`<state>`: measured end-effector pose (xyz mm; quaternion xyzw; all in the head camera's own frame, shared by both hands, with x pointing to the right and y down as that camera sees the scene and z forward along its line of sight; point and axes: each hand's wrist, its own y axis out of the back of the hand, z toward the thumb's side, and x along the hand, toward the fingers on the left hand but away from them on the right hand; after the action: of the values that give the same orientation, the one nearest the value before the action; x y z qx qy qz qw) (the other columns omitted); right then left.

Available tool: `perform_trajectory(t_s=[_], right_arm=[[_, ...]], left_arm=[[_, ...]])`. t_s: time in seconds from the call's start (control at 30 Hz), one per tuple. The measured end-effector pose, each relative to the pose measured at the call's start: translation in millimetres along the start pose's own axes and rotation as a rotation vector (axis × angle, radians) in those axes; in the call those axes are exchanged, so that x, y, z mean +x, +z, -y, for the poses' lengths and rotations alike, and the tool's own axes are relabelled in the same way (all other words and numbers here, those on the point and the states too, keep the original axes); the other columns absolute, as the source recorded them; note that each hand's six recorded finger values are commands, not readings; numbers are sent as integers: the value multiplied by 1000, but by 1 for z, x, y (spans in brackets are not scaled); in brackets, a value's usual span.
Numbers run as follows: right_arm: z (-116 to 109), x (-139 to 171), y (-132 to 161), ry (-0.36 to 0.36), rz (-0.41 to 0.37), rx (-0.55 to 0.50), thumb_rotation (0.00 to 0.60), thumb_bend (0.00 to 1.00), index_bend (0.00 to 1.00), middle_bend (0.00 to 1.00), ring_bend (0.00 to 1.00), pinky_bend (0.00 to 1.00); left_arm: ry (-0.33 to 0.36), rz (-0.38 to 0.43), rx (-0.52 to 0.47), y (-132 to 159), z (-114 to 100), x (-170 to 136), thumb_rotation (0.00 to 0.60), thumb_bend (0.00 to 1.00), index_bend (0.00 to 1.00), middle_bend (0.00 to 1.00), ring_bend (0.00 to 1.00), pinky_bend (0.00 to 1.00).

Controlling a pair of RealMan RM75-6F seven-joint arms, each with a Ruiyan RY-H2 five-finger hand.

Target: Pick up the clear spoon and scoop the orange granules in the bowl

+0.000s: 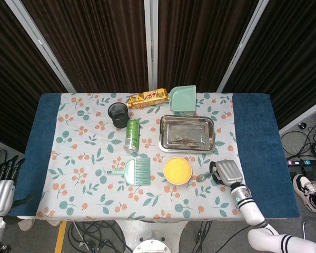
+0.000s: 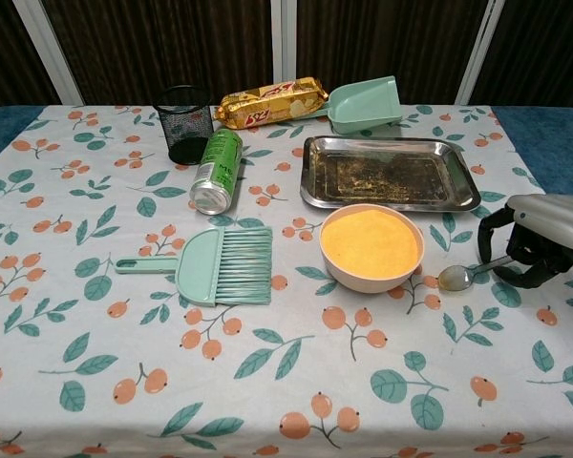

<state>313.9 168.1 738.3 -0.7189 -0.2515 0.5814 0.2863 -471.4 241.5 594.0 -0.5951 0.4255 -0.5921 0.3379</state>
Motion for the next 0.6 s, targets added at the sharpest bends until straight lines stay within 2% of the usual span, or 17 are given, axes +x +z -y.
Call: perform_trajectory(t_s=[0.3,0.43,0.6], right_arm=[[-45,10,-8,-58,-17,9,600,368,576,952,1000,1000],[-65,6,8,-75,-66,16,600,367,577,953,1000,1000],[-70,-7,37,-62,-132,56,600,368,577,952,1000,1000]], left_arm=[[10,3,1,1,-3,-1,600,30,104,67,68,97],[14,6,1,3,-4,0,600,30,104,67,68,97],[15,7,2,3,-5,0,600,29,104,66,68,97]])
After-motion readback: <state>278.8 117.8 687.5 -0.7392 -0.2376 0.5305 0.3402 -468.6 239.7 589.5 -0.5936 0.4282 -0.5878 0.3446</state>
